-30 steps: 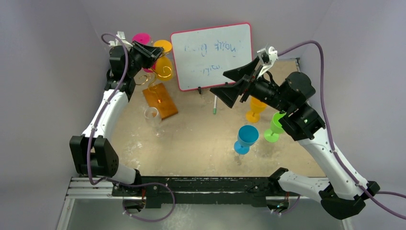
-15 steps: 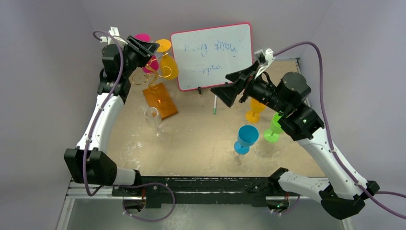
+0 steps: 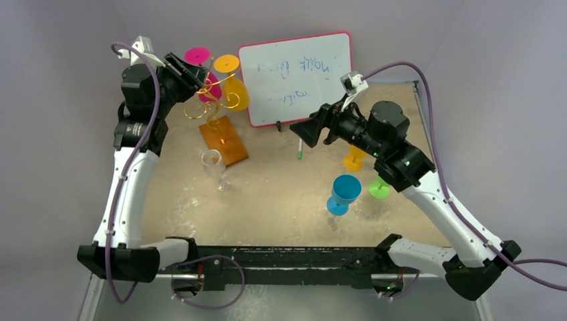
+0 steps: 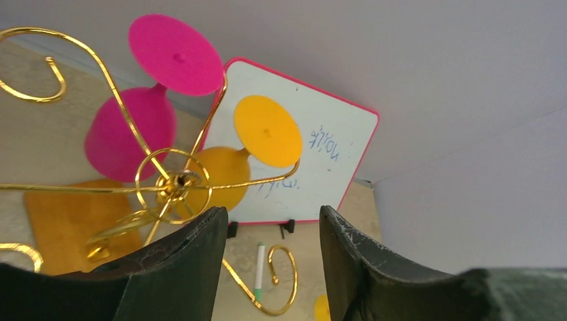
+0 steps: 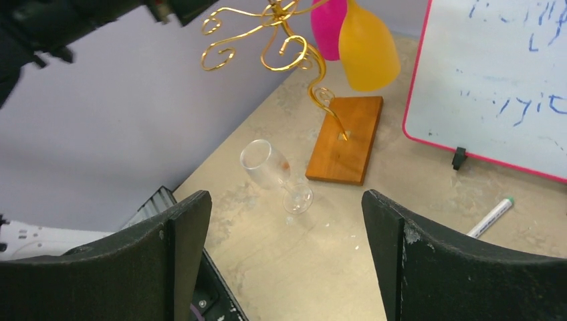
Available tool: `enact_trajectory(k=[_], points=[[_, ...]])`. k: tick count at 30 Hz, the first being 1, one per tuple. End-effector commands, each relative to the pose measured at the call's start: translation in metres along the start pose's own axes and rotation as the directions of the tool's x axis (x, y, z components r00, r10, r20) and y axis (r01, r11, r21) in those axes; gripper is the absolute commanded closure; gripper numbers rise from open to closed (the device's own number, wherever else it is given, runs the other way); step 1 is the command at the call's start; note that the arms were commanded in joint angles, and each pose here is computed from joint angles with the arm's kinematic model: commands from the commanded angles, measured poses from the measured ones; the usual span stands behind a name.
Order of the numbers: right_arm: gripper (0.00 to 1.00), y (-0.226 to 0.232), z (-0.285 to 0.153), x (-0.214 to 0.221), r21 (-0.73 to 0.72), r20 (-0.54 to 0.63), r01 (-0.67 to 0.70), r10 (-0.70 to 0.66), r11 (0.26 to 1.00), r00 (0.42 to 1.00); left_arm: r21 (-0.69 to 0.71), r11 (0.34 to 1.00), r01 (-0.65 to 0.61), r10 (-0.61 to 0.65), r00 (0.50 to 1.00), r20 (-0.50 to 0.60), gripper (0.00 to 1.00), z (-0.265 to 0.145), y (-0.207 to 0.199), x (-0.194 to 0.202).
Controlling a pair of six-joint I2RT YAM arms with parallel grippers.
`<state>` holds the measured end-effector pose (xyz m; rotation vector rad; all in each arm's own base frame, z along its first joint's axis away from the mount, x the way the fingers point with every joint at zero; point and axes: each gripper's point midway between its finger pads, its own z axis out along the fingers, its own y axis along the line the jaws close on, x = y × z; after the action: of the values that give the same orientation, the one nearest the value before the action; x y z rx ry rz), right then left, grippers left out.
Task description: Place the wine glass upside down on the wine glass rack
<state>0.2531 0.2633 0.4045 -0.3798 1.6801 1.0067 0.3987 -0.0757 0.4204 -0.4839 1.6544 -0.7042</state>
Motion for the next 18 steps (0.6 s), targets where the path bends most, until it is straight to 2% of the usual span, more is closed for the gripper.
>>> enact_trajectory(k=[1, 6, 10, 18], points=[[0.16, -0.017, 0.009, -0.002, 0.106, 0.023, -0.027, 0.025, 0.994, 0.999, -0.068, 0.983, -0.172, 0.175, 0.983, 0.052, 0.48, -0.047, -0.001, -0.023], [0.19, -0.033, 0.020, 0.019, 0.169, -0.035, -0.022, 0.028, 0.985, 0.999, -0.166, 0.964, -0.207, 0.219, 0.974, 0.053, 0.48, -0.083, 0.019, -0.019], [0.19, -0.031, 0.027, 0.028, 0.161, -0.055, -0.017, 0.027, 0.987, 0.998, -0.335, 0.935, -0.115, 0.133, 0.990, 0.033, 0.55, -0.106, 0.058, -0.002], [0.19, -0.030, 0.023, 0.022, 0.162, -0.034, 0.007, -0.002, 0.987, 0.999, -0.490, 0.872, -0.009, -0.009, 0.999, -0.034, 0.56, -0.130, 0.109, 0.050]])
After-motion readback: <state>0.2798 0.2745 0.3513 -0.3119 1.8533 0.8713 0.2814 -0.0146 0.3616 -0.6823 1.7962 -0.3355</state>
